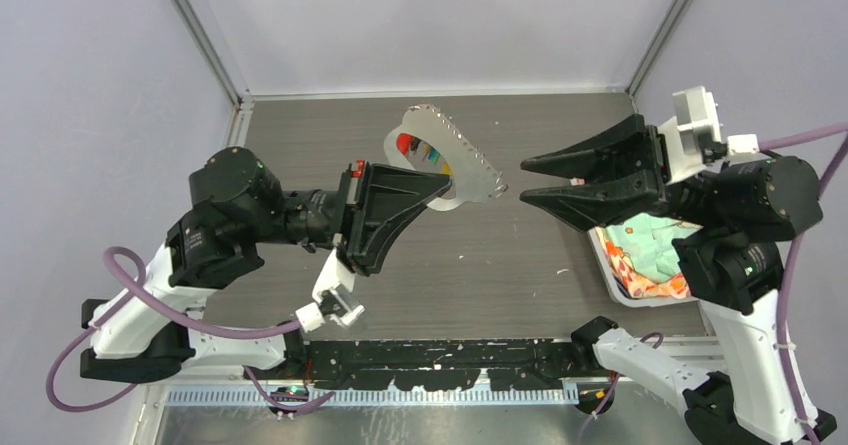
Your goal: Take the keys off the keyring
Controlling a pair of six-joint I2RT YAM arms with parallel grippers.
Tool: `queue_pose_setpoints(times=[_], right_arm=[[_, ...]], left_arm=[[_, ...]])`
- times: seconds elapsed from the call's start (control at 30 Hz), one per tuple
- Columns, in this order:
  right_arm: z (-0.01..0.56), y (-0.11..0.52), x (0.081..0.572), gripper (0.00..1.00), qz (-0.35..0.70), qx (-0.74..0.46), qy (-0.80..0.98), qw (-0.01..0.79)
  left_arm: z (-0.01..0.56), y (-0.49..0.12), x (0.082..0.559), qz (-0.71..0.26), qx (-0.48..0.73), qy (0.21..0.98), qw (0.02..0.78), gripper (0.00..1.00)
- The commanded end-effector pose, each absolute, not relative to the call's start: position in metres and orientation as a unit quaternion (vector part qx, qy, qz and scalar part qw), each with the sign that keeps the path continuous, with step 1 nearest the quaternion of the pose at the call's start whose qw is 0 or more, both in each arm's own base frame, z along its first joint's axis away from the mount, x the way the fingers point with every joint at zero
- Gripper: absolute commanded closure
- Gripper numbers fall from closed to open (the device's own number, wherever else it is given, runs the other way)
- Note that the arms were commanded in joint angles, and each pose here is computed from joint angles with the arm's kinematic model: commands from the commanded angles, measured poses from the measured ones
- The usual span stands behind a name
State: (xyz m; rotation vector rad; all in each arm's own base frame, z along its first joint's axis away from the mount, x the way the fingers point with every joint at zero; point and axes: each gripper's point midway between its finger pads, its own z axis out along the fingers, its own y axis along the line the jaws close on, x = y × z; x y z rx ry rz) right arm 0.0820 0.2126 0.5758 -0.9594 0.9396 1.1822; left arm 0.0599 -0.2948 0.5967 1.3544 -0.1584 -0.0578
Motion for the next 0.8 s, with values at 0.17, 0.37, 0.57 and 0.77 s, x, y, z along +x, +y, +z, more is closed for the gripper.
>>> queue_pose_setpoints(times=[0.17,0.37,0.57,0.77], right_arm=[[0.528,0.241,0.153,0.56,0.494,-0.413,0.478,0.598],[0.506,0.226,0.200,0.53,0.423,-0.360,0.537,0.635],[0.491,0.220,0.212,0.53,0.411,-0.347,0.545,0.643],[0.490,0.216,0.211,0.53,0.437,-0.352,0.511,0.651]], left_arm=[[0.558,-0.300,0.124,0.065,0.724,0.068,0.683,1.00],[0.553,-0.299,0.154,0.081,0.719,0.116,0.680,1.00],[0.566,-0.307,0.144,0.071,0.704,0.075,0.702,1.00],[0.588,-0.305,0.124,0.053,0.680,0.026,0.731,1.00]])
